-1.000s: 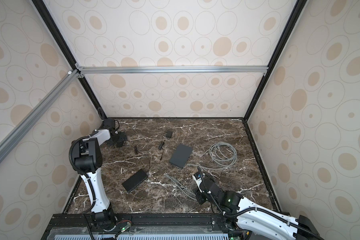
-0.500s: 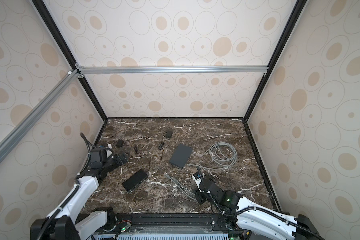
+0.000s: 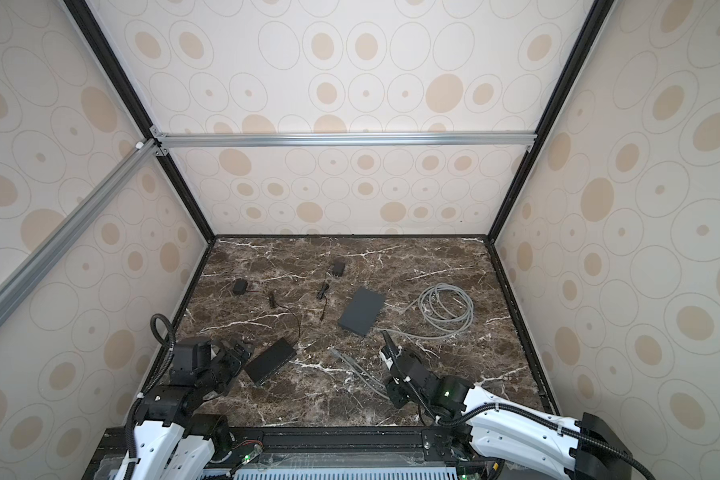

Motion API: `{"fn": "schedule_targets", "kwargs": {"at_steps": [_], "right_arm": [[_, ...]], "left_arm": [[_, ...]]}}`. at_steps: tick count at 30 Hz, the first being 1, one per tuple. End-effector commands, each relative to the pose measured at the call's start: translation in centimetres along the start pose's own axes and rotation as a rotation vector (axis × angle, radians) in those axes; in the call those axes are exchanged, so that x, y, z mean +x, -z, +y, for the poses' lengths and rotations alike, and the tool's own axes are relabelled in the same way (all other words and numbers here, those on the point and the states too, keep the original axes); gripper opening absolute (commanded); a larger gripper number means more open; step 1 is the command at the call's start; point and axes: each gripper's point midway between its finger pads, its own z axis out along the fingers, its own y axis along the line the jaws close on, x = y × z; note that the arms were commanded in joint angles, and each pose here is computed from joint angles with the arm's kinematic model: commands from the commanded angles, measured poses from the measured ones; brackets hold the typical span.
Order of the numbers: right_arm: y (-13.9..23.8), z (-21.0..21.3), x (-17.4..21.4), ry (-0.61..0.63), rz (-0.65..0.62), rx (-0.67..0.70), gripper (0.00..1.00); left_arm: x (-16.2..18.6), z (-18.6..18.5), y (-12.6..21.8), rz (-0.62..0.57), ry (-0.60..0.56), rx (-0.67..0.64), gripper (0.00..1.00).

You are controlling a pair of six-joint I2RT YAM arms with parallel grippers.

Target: Insert the plug into the switch port

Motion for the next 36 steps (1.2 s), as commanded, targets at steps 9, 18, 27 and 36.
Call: {"fn": "schedule_targets", "kwargs": {"at_steps": [9, 18, 27, 36], "right_arm": [[0.5, 0.3, -1.1, 0.002, -0.037, -0.003, 0.33], [0.4, 0.4, -1.0, 0.007, -0.028, -0.001, 0.33], [0.3, 0.3, -1.0, 0.01, -0.026, 0.009, 0.33], [0.9, 0.4, -1.3, 0.006, -0.06, -0.005, 0.33]], "left_arm": [[3.1, 3.3, -2.3, 0.123, 0.134, -0.062, 0.98], [3.0, 2.2, -4.9, 0.137, 0.082, 0.024, 0.98], [3.8, 0.6, -6.8, 0.178, 0.045, 0.061, 0.97], [4.6, -1.4, -8.0, 0.176, -0.01, 0.057, 0.98]]}}
